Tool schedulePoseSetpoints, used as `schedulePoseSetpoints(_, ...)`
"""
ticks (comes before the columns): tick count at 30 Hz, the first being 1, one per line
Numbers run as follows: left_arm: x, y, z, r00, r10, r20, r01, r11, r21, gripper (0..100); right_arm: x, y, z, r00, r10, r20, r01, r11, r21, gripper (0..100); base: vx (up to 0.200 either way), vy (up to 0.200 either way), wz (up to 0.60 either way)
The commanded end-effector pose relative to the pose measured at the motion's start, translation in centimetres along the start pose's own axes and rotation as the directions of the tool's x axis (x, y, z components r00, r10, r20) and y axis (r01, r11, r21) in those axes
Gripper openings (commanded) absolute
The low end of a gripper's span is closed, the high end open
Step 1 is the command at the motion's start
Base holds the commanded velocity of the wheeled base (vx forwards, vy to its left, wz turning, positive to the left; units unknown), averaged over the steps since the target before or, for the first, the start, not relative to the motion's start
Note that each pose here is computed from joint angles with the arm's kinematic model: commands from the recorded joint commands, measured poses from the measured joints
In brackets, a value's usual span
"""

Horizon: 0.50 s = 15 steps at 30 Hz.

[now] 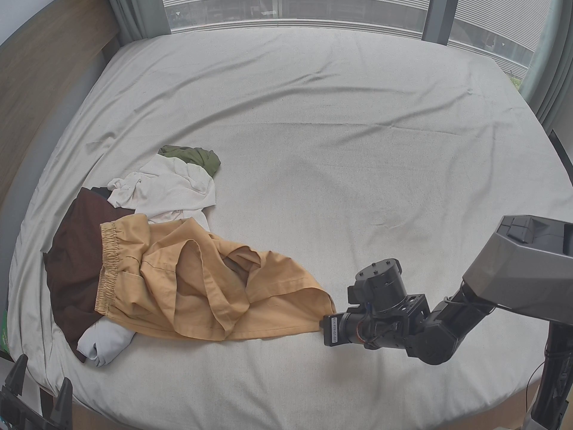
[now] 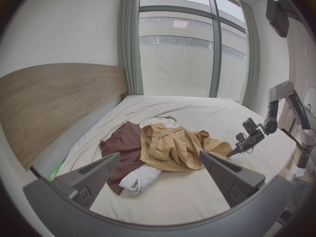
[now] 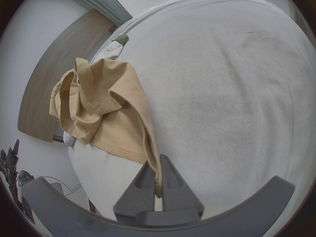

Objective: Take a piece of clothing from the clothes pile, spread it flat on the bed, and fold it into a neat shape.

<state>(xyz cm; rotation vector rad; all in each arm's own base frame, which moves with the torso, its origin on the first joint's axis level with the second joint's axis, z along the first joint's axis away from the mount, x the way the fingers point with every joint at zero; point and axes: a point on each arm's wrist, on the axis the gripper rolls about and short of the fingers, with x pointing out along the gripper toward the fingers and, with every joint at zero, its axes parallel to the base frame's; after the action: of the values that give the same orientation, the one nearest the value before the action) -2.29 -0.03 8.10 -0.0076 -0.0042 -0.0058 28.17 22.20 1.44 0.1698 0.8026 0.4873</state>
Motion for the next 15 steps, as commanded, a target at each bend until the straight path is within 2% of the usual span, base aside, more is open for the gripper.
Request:
schedulePoseSetpoints(1, 0.0, 0.0, -0.5, 1.000, 0.001, -0.001, -0.001, 1.000, 0.000, 100, -1.6, -1.2, 0.0, 1.000, -0.018, 0.023, 0.018, 1.000, 0.011, 0, 0.000, 0.000, 0.00)
schedulePoseSetpoints(10, 0.0, 0.0, -0.5, 1.000, 0.001, -0.001, -0.001, 1.000, 0.002, 100, -4.2, -3.9, 0.2, 0.995, -0.066, 0.079, 0.063, 0.997, 0.039, 0, 0.000, 0.000, 0.00)
schedulePoseSetpoints(15, 0.0, 0.0, -0.5, 1.000, 0.000, -0.001, 0.000, 1.000, 0.002, 100, -5.3, -5.2, -0.3, 0.993, -0.101, 0.066, 0.097, 0.993, 0.062, 0, 0.000, 0.000, 0.00)
